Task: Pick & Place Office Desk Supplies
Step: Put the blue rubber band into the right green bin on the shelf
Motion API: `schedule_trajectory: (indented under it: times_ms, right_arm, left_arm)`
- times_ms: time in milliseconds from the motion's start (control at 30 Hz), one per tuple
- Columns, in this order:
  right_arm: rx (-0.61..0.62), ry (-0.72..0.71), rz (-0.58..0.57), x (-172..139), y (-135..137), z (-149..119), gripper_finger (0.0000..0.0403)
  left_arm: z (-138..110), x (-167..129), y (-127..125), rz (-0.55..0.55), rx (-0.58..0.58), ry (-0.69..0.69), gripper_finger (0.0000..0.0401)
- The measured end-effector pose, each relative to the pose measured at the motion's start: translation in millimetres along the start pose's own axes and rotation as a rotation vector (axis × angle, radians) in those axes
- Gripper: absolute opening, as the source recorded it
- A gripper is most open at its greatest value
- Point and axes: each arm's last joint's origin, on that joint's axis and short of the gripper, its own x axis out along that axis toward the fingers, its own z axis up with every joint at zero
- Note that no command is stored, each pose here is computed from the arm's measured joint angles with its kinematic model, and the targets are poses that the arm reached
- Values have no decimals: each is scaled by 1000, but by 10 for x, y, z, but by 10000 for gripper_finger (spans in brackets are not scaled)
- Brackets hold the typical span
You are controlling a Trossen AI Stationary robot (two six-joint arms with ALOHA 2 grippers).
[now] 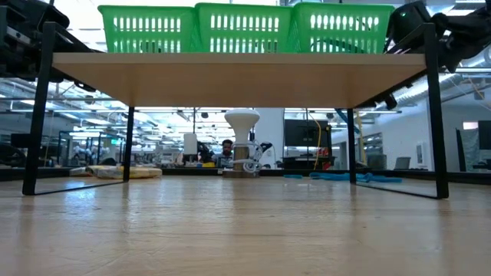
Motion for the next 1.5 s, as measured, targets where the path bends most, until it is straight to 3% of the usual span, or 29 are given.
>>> schedule_trajectory:
  times_ms: [400, 1033, 1267, 1500]
  right_arm:
    - [28, -196, 370, -109, 177, 237, 1]
    - [37, -369, 860, -506, 741, 316, 1]
    - [26, -304, 1001, -642, 967, 192, 1]
    - [30, -215, 1062, -667, 1109, 63, 0]
  left_arm:
    - [-1, 0, 0, 1, 0, 1, 44]
    - [-1, 0, 0, 1, 0, 1, 44]
    - [-1, 0, 0, 1, 0, 1, 45]
    - [-1, 0, 0, 1, 0, 1, 45]
